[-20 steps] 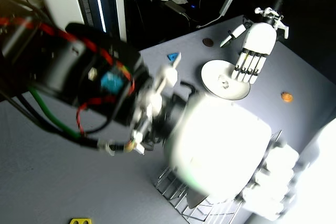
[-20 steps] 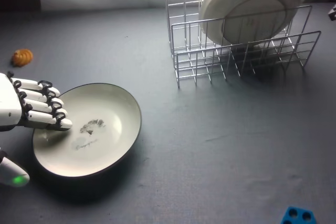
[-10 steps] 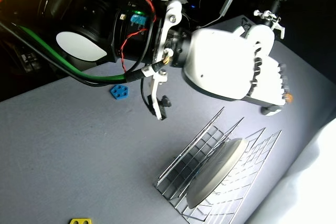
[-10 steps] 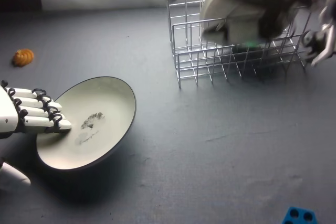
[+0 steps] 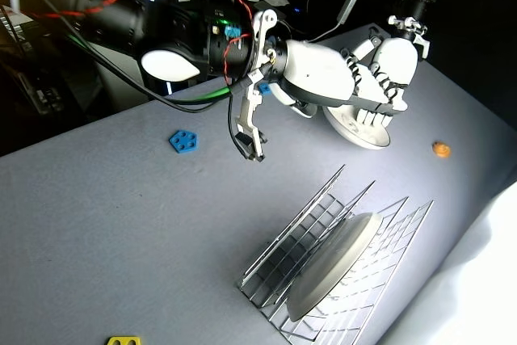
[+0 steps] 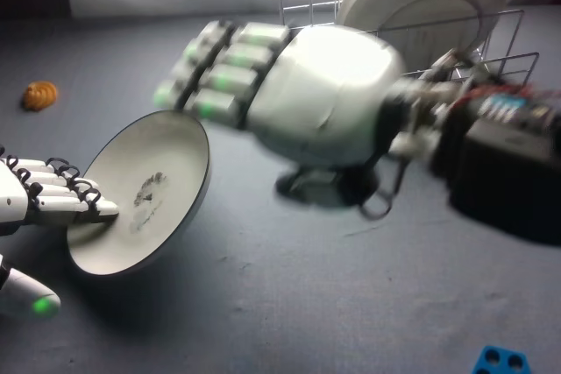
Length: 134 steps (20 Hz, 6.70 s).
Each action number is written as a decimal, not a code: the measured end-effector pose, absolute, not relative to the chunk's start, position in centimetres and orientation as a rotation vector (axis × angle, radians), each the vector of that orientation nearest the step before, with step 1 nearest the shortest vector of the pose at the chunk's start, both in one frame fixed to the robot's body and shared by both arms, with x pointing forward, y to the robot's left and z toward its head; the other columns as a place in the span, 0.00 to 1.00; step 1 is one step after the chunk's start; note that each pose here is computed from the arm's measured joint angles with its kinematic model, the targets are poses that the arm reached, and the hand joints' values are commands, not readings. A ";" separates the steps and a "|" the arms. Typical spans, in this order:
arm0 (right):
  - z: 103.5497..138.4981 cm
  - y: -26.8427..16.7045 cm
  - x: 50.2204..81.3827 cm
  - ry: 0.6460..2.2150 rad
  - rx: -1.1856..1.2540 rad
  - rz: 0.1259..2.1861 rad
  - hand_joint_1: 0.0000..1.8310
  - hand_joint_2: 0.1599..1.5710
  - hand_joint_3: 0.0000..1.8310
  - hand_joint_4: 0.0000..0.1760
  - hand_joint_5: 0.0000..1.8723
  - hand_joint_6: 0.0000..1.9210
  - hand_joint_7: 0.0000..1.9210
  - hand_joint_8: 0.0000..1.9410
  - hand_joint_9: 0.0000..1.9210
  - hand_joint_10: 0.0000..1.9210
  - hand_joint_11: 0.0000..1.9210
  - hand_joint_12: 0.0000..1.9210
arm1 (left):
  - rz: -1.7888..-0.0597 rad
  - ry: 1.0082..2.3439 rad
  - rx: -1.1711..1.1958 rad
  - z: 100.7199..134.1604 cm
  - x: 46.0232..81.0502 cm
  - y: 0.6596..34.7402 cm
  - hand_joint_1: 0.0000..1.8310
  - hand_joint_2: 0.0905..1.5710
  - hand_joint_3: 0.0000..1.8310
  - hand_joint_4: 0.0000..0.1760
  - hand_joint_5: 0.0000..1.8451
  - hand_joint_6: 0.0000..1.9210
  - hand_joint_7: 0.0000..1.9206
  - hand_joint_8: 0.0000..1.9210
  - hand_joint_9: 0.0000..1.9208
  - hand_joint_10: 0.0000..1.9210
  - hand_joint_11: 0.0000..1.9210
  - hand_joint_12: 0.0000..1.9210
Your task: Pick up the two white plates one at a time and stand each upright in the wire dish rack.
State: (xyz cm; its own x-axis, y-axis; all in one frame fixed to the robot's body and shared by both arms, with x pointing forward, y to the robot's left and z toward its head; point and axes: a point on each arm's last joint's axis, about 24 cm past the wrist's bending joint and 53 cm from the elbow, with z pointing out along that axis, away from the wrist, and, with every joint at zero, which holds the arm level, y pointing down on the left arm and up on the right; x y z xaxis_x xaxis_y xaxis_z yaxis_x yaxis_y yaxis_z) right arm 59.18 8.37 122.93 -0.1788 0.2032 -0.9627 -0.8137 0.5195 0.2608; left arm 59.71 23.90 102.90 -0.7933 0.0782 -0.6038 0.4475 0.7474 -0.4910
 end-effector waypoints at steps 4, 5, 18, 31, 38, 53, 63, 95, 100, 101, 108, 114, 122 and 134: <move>121.3 11.7 58.6 1.452 -0.624 0.987 0.60 0.59 0.00 0.00 0.00 0.00 0.00 0.00 0.00 0.00 0.00 0.00 | -0.873 2.389 0.376 102.8 59.6 23.9 0.00 0.66 0.00 0.00 0.10 0.00 0.10 0.00 0.08 0.00 0.00 0.15; 120.7 12.2 58.9 1.458 -0.627 0.982 0.63 0.59 0.00 0.00 0.00 0.00 0.00 0.00 0.00 0.00 0.00 0.00 | -0.875 2.390 0.371 102.8 59.6 23.9 0.00 0.66 0.00 0.00 0.09 0.00 0.09 0.00 0.07 0.00 0.00 0.13; 115.2 16.6 62.9 1.522 -0.651 0.912 0.63 0.66 0.02 0.00 0.00 0.00 0.00 0.00 0.00 0.00 0.00 0.00 | -0.887 2.393 0.365 102.7 59.5 23.8 0.00 0.65 0.00 0.00 0.08 0.00 0.09 0.00 0.07 0.00 0.00 0.13; 115.6 17.8 62.9 1.502 -0.614 0.944 0.70 0.70 0.00 0.00 0.38 0.02 0.39 0.01 0.38 0.04 0.12 0.66 | -0.893 2.389 0.374 102.7 59.6 23.7 0.00 0.66 0.00 0.00 0.08 0.00 0.08 0.00 0.07 0.00 0.00 0.11; 116.6 17.4 63.3 1.454 -0.604 0.929 0.74 0.70 0.00 0.00 0.46 0.63 0.47 0.51 0.45 0.62 0.37 0.61 | -0.897 2.387 0.374 102.8 59.6 23.5 0.00 0.66 0.00 0.00 0.09 0.00 0.10 0.00 0.08 0.00 0.00 0.15; 117.0 16.5 63.5 1.439 -0.572 0.928 0.75 0.66 0.00 0.00 0.50 0.55 0.54 0.42 0.53 0.54 0.42 0.57 | -0.982 2.107 0.569 112.3 61.6 19.3 0.00 0.66 0.00 0.00 0.10 0.00 0.10 0.00 0.08 0.00 0.00 0.12; 118.6 16.0 60.1 1.432 -0.614 0.977 0.75 0.66 0.00 0.00 0.49 0.56 0.53 0.44 0.51 0.56 0.42 0.58 | -1.025 2.020 0.538 116.1 62.3 19.5 0.00 0.65 0.00 0.00 0.08 0.00 0.09 0.00 0.07 0.00 0.00 0.11; 133.8 4.7 59.1 1.592 -0.062 1.302 0.75 0.68 0.00 0.00 0.48 0.58 0.52 0.47 0.47 0.62 0.36 0.67 | -0.993 2.047 0.531 115.8 62.3 20.8 0.00 0.65 0.00 0.00 0.08 0.00 0.08 0.00 0.06 0.00 0.00 0.08; 133.7 1.2 61.6 1.615 0.186 1.331 0.75 0.67 0.00 0.00 0.48 0.57 0.53 0.45 0.48 0.60 0.37 0.66 | -0.981 2.046 0.522 116.0 62.6 21.4 0.00 0.65 0.00 0.00 0.08 0.00 0.08 0.00 0.07 0.00 0.00 0.10; 133.6 0.6 62.2 1.617 0.234 1.334 0.75 0.68 0.00 0.00 0.47 0.59 0.51 0.48 0.47 0.62 0.36 0.68 | -0.978 2.046 0.520 116.0 62.7 21.5 0.00 0.65 0.00 0.00 0.08 0.00 0.08 0.00 0.07 0.00 0.00 0.10; 134.8 -2.8 65.4 1.548 0.427 1.331 0.75 0.69 0.00 0.00 0.46 0.59 0.50 0.51 0.47 0.63 0.36 0.68 | -0.973 2.046 0.568 115.9 62.2 21.1 0.00 0.65 0.00 0.00 0.08 0.00 0.08 0.00 0.05 0.00 0.00 0.08; 135.0 -4.2 66.6 1.525 0.463 1.296 0.75 0.68 0.00 0.00 0.47 0.58 0.51 0.49 0.48 0.61 0.38 0.67 | -0.984 2.045 0.586 115.9 61.8 20.8 0.00 0.65 0.00 0.00 0.08 0.00 0.08 0.00 0.06 0.00 0.00 0.09; 135.1 -4.9 67.1 1.516 0.462 1.250 0.75 0.68 0.00 0.00 0.47 0.59 0.51 0.50 0.47 0.61 0.37 0.67 | -0.979 2.046 0.609 115.8 61.5 20.5 0.00 0.66 0.00 0.00 0.09 0.00 0.08 0.00 0.06 0.00 0.00 0.06; 133.1 -6.6 68.5 1.551 0.393 1.060 0.75 0.69 0.00 0.00 0.47 0.60 0.50 0.50 0.47 0.62 0.38 0.68 | -0.981 2.047 0.616 115.7 61.4 20.4 0.00 0.65 0.00 0.00 0.10 0.00 0.09 0.00 0.08 0.00 0.00 0.16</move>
State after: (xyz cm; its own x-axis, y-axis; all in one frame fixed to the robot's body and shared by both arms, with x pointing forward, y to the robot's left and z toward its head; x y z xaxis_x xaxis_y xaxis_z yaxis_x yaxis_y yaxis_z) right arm 68.46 -6.61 133.09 -0.2850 0.7410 -0.6080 -0.2971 0.5348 0.7910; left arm 61.37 20.45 115.72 -0.5872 0.0921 -0.8042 0.6844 0.5869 -0.4325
